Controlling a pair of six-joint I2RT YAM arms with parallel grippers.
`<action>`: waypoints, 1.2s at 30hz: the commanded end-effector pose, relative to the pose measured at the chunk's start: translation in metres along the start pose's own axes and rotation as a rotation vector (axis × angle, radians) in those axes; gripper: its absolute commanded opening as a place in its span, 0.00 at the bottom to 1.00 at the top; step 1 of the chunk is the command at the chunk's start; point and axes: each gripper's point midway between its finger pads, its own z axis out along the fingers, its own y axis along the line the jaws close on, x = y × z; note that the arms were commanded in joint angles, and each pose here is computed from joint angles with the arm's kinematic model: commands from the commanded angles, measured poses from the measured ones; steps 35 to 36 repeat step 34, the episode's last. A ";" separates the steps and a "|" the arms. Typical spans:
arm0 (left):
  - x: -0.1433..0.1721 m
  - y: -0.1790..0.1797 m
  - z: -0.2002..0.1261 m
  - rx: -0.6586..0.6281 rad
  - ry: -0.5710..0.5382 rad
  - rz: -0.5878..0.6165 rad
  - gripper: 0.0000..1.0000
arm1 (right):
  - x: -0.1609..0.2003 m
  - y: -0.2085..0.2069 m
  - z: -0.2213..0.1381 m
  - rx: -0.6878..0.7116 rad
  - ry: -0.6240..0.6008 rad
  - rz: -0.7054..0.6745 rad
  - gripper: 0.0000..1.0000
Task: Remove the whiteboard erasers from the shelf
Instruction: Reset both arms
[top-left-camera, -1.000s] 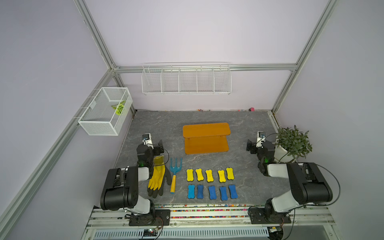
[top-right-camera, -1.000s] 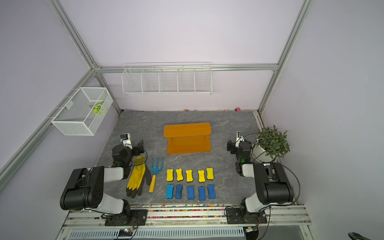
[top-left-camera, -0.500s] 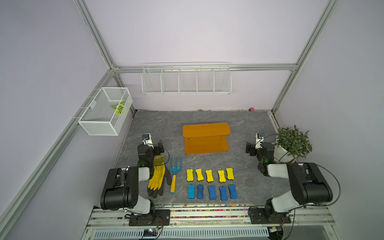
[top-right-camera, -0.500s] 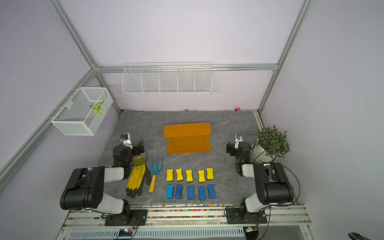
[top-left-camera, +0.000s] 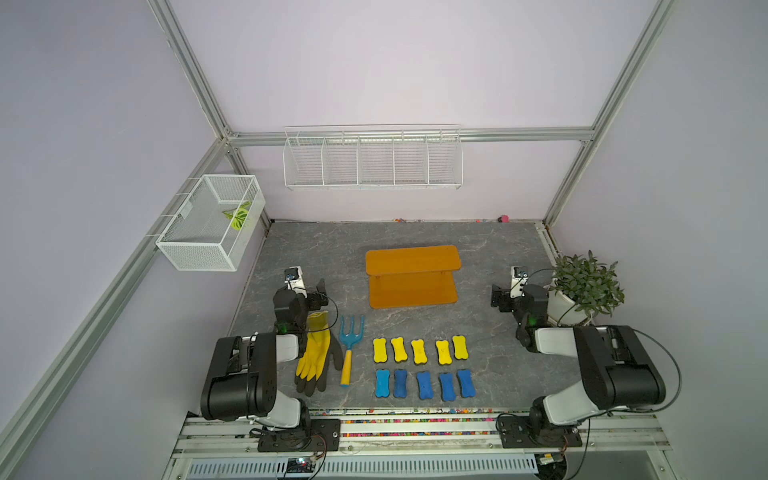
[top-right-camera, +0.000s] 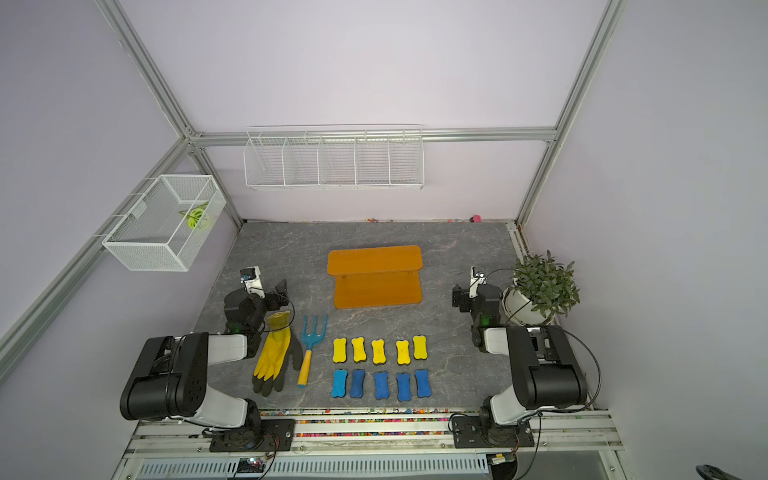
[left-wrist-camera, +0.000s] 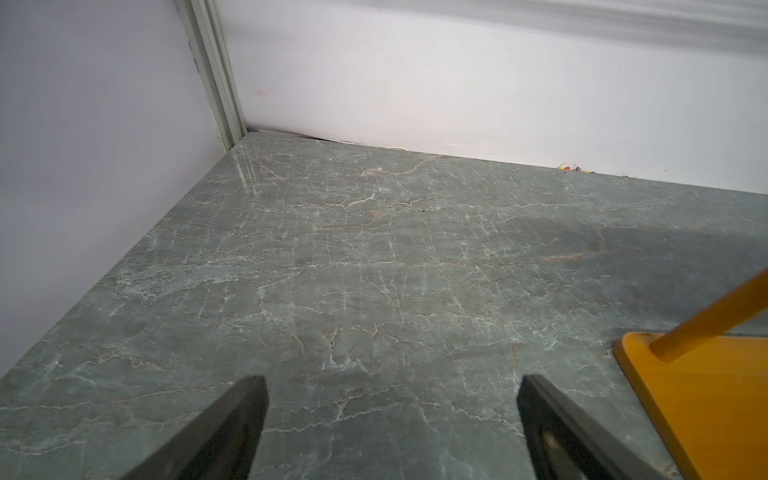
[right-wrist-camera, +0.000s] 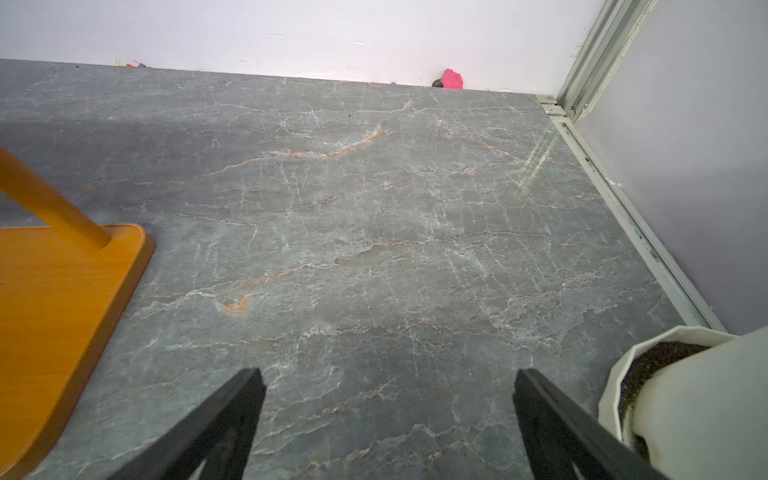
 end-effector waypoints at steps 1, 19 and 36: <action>-0.005 -0.003 0.001 0.029 -0.014 0.005 1.00 | -0.009 0.000 -0.002 -0.007 -0.028 0.015 0.99; -0.006 -0.003 0.000 0.025 -0.024 0.009 1.00 | -0.009 -0.001 -0.002 -0.007 -0.031 0.014 0.99; -0.006 -0.003 0.000 0.026 -0.024 0.009 1.00 | -0.009 -0.001 -0.003 -0.007 -0.037 0.012 0.99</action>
